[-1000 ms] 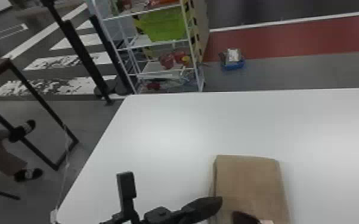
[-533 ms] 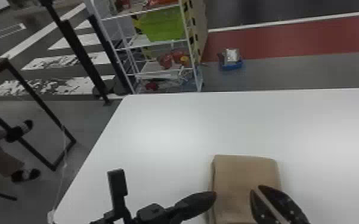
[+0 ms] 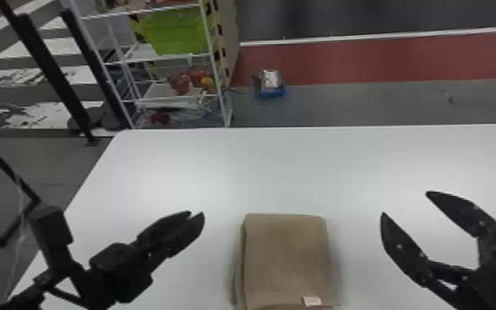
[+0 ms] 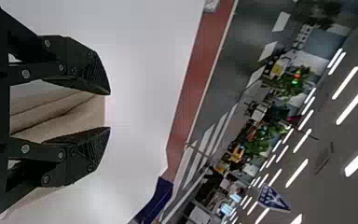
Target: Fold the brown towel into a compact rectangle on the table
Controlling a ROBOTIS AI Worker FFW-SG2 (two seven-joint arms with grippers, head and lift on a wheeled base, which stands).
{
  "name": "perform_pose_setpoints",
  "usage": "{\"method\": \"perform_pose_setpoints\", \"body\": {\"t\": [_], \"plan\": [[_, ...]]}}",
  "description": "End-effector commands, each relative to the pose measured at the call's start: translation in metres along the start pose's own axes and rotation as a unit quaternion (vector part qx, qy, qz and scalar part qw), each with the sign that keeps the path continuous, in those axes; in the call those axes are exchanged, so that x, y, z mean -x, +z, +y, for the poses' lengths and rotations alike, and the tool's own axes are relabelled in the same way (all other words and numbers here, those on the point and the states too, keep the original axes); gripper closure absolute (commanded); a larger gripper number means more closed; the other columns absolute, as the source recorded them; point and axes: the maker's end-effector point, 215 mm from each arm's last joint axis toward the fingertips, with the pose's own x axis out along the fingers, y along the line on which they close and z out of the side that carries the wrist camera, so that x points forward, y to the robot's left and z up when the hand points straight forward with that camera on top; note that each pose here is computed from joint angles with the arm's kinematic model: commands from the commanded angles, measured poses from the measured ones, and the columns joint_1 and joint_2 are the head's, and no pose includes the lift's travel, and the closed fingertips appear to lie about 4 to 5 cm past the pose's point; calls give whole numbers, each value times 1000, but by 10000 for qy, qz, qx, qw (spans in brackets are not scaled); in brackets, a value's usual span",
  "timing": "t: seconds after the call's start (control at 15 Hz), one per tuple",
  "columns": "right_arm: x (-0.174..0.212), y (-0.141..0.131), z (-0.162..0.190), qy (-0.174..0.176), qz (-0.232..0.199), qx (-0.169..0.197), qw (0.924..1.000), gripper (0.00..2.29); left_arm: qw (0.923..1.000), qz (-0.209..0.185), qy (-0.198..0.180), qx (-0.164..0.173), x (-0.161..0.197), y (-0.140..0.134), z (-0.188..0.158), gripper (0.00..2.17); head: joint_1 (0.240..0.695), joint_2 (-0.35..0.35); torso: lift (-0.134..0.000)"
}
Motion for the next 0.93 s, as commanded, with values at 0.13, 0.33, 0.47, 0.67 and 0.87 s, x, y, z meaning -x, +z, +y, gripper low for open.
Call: {"method": "perform_pose_setpoints", "body": {"t": [0.13,0.33,0.47,0.67,0.87], "plan": [[1,15,-57,-348,233,-9,9991,107,9888,-1202,410,-783,-13,64,3,2,695,139,-123],[-12,36,-58,-359,-17,154,9992,107,9725,-1799,780,-1261,-29,76,-6,2,695,99,-123],[-17,34,-62,-531,-95,233,9983,97,9706,-1786,946,-1305,-36,70,-8,2,695,91,-123],[-12,23,-77,-811,-5,44,9967,97,9708,-1420,1394,-1341,-44,47,9,2,695,74,-123],[2,10,-91,-1090,-29,-50,9940,97,9684,-1458,1501,-1354,-42,42,17,12,695,59,-123]]}}
